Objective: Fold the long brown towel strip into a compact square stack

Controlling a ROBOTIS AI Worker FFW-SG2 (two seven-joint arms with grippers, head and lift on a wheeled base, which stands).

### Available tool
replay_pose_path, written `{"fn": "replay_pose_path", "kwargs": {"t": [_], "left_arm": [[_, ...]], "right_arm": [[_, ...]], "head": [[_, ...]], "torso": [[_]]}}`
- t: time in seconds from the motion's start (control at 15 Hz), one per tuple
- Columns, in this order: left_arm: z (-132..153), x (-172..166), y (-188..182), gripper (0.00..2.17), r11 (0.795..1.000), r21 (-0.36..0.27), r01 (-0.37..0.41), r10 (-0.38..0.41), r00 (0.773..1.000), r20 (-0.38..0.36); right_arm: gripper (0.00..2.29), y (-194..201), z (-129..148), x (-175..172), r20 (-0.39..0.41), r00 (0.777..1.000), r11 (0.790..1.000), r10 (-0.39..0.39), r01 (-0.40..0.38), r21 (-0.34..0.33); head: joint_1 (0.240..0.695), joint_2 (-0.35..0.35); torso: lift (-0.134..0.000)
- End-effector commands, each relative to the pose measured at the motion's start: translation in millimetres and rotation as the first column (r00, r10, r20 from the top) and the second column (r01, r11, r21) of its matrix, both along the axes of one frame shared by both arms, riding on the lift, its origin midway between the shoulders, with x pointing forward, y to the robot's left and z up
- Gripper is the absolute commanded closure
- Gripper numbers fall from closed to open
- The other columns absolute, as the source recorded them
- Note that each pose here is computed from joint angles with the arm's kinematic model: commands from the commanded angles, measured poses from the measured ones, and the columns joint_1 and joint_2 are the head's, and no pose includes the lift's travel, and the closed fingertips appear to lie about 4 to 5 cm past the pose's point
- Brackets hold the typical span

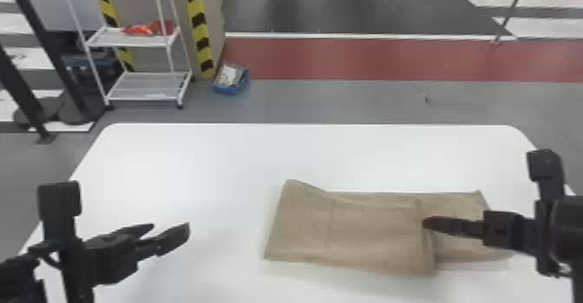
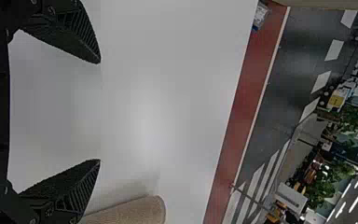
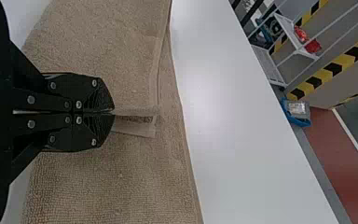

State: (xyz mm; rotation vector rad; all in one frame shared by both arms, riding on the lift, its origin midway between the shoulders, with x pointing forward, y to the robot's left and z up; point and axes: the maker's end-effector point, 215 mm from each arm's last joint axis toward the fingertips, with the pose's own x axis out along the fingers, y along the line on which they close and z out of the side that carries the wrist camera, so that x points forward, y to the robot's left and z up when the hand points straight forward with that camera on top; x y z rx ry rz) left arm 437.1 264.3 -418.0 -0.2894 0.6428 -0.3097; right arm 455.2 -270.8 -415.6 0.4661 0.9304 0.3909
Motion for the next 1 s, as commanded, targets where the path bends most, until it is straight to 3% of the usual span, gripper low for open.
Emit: {"fn": "replay_pose_path", "kwargs": {"t": [0.0,0.07,0.13,0.2,0.27,0.47,0.73,0.93], "left_arm": [[0.1,1.3,0.1,0.14,1.0,0.001,0.001,-0.001,1.0,0.006],[0.1,1.3,-0.7,0.14,1.0,0.001,0.002,-0.002,1.0,0.006],[-0.7,1.6,-2.2,0.14,1.0,0.0,0.005,-0.005,1.0,0.006],[-1.6,1.8,-1.8,0.14,1.0,0.001,0.004,-0.004,1.0,0.006],[-1.5,2.3,-0.5,0.14,1.0,0.003,0.004,-0.004,1.0,0.009],[-2.9,1.8,1.9,0.14,1.0,0.003,-0.001,0.001,1.0,0.006],[-3.6,1.6,1.9,0.14,1.0,0.003,-0.001,0.001,1.0,0.005],[-4.0,0.8,4.4,0.14,1.0,0.004,-0.004,0.004,1.0,0.004]], "right_arm": [[2.0,-7.6,-2.2,4.8,0.012,1.0,1.0,-0.001,0.002,-0.012],[1.88,-8.7,-2.4,4.3,0.01,1.0,1.0,-0.006,0.006,-0.01],[1.42,-9.3,-2.9,3.1,0.004,1.0,1.0,-0.013,0.013,-0.004],[0.47,-9.6,-4.1,0.4,-0.01,1.0,1.0,-0.023,0.023,0.005],[0.06,-9.3,-5.9,-2.5,-0.021,1.0,1.0,-0.023,0.024,0.006],[0.09,-2.2,-10.2,-11.9,-0.058,0.998,0.999,-0.029,0.03,0.024],[0.17,3.5,-18.4,-14.1,-0.079,0.997,1.0,-0.012,0.012,-0.003],[0.41,10.5,-20.3,-12.9,-0.085,0.996,1.0,0.007,-0.008,-0.014]], "head": [[0.695,-0.008],[0.695,-0.012],[0.695,-0.015],[0.695,-0.017],[0.695,-0.019],[0.695,-0.017],[0.695,-0.007],[0.695,-0.002]], "torso": [[-0.124],[-0.124],[-0.124],[-0.124],[-0.124],[-0.124],[-0.124],[-0.124]]}}
